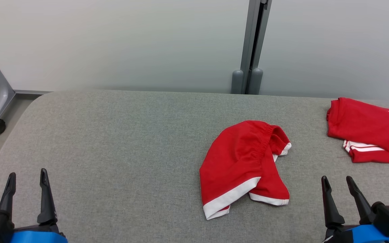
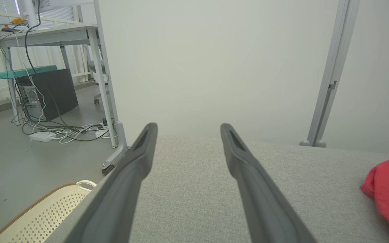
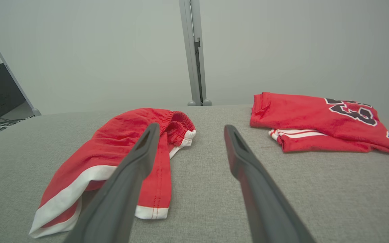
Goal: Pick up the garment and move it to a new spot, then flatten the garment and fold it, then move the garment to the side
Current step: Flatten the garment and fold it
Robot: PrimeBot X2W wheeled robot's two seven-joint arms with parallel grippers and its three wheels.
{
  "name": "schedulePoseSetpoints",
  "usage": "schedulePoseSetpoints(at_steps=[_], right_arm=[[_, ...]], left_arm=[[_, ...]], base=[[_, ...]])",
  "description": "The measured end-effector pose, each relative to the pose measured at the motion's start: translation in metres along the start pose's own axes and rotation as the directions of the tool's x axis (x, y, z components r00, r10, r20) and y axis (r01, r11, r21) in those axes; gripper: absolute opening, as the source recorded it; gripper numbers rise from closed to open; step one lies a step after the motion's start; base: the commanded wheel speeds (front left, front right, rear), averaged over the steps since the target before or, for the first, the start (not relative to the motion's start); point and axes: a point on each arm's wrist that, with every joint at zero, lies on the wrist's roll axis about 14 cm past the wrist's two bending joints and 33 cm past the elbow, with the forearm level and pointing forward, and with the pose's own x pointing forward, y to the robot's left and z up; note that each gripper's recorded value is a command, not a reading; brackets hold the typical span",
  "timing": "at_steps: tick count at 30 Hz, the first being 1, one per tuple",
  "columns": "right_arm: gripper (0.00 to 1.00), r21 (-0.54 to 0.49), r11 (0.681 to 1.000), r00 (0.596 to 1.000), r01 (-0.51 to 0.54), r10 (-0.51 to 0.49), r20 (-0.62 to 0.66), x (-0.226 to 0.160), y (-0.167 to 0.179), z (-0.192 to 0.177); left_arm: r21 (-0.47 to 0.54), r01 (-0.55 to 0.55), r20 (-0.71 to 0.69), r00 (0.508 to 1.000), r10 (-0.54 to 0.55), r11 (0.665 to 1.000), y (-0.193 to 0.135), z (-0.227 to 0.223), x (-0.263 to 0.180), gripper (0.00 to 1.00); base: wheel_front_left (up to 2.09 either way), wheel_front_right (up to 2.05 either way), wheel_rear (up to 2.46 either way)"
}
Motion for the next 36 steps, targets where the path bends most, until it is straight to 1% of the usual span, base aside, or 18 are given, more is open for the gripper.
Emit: schedulePoseSetpoints(at_steps=[13,20,30,33,36], right_arm=[[1.00,0.006,1.000,1.000,0.003,-0.003,-0.020,0.000,-0.001,-0.007],[1.00,0.012,1.000,1.000,-0.004,0.004,-0.028,0.003,0.002,-0.011],[1.00,0.015,1.000,0.999,-0.014,0.015,-0.044,0.005,0.005,-0.016],[1.00,0.012,0.999,0.998,-0.042,0.042,-0.048,0.010,0.014,-0.016],[1.00,-0.002,0.995,0.994,-0.100,0.100,-0.035,0.025,0.033,-0.009]], left_arm=[[-0.021,-0.057,0.028,0.998,0.058,0.998,0.011,0.007,0.002,1.00],[0.008,-0.048,0.025,0.999,0.048,0.999,0.010,0.006,0.000,1.00],[0.005,-0.055,0.030,0.998,0.055,0.998,0.012,0.006,0.001,1.00],[0.002,-0.055,0.027,0.998,0.055,0.998,0.011,0.005,0.001,1.00],[-0.001,-0.059,0.025,0.998,0.059,0.998,0.011,0.004,0.004,1.00]], base=[[0.00,0.00,0.00],[0.00,0.00,0.00],[0.00,0.00,0.00],[0.00,0.00,0.00],[0.00,0.00,0.00]])
